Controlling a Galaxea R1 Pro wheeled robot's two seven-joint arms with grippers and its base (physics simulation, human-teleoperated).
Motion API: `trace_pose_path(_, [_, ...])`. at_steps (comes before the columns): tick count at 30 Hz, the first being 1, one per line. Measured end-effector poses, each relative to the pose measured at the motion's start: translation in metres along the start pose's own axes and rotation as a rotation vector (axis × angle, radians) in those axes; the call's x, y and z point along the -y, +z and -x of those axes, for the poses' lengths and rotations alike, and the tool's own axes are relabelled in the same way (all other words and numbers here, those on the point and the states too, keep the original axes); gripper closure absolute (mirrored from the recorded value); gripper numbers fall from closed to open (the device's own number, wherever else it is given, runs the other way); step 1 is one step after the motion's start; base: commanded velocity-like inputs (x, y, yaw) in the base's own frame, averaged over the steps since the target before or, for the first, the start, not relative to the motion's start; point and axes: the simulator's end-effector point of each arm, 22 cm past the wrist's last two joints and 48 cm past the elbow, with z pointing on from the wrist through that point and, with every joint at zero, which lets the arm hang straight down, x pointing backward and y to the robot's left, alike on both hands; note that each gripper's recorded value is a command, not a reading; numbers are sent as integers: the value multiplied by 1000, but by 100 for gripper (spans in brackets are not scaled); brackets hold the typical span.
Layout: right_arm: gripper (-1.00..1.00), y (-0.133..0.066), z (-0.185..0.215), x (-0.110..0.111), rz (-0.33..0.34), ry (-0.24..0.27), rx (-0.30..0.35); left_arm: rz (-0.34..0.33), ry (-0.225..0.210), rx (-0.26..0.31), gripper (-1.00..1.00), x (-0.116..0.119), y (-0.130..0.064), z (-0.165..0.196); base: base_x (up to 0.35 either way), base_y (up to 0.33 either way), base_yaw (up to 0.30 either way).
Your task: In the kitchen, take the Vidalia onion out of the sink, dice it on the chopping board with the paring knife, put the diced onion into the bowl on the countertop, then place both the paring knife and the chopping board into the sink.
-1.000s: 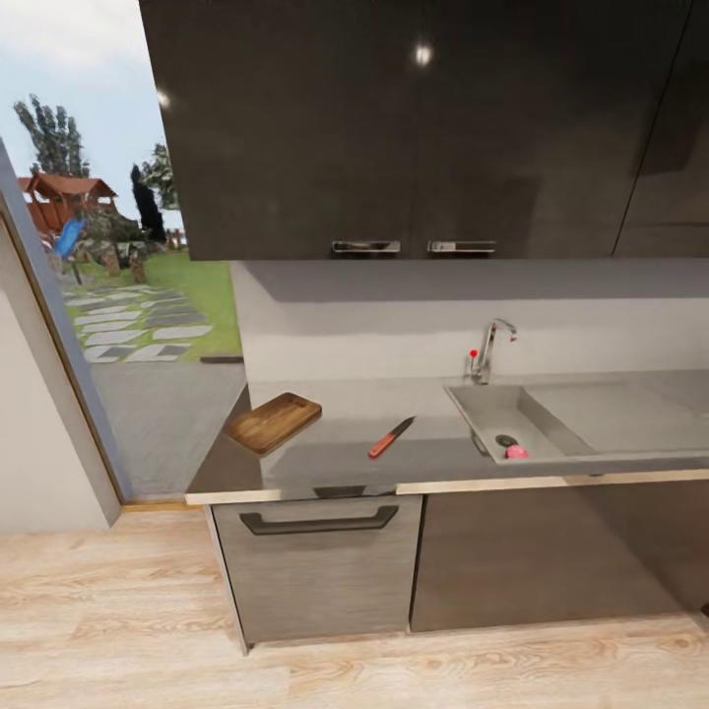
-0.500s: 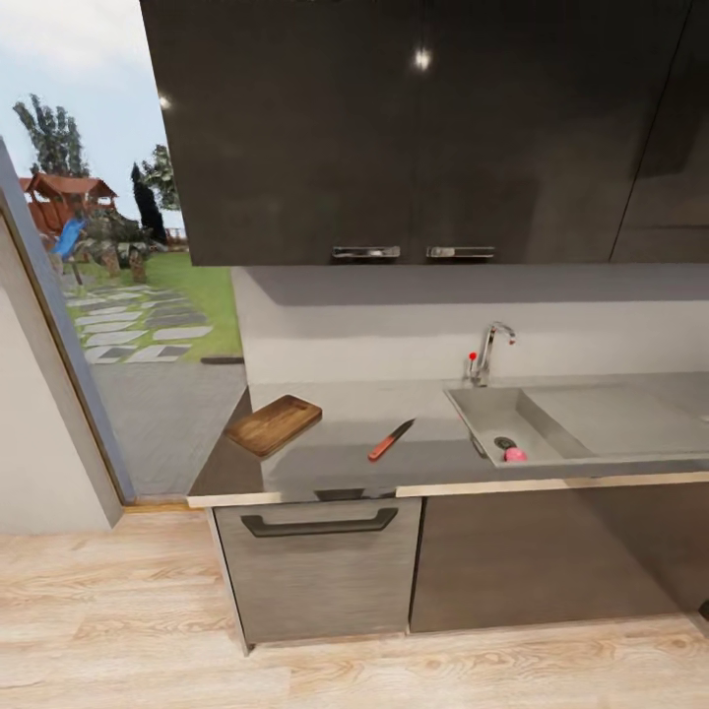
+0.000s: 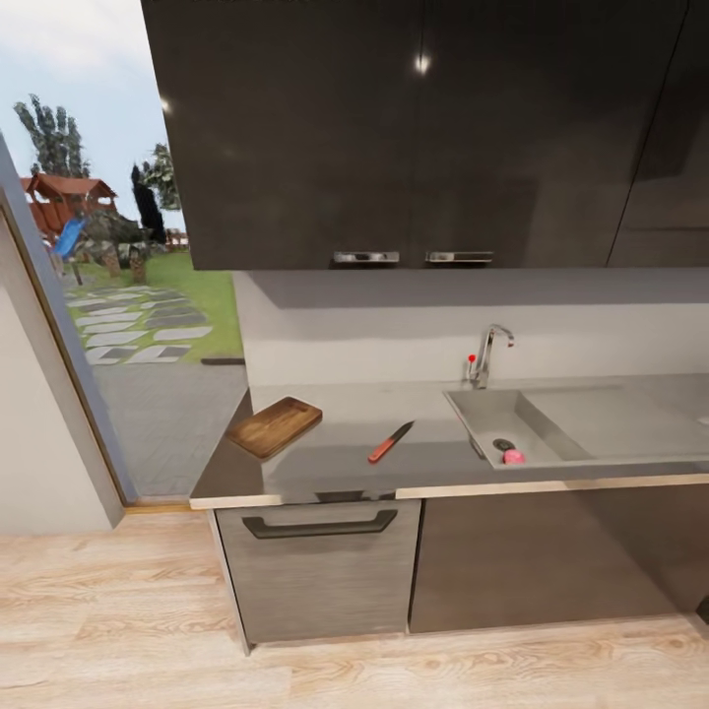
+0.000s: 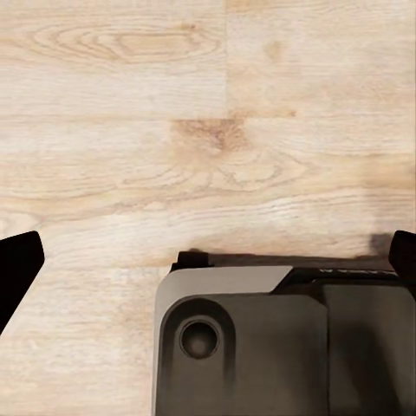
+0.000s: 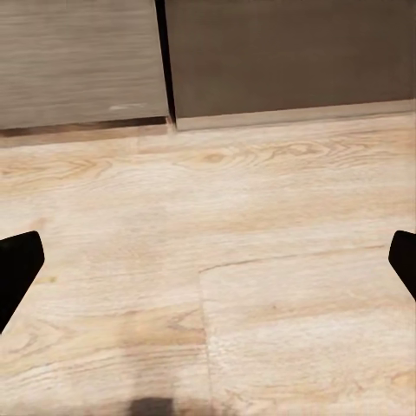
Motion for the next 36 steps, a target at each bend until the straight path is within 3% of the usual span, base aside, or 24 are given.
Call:
trace_pose_path(24, [-100,-19,6,1,0,0,-1,1,1,-1,-100,-1,-20,-2,0,0,0])
trace_pose_path(36, [-100,-19,6,1,0,0,-1,1,2,-1,-100,-1,-20,-2,0,0,0])
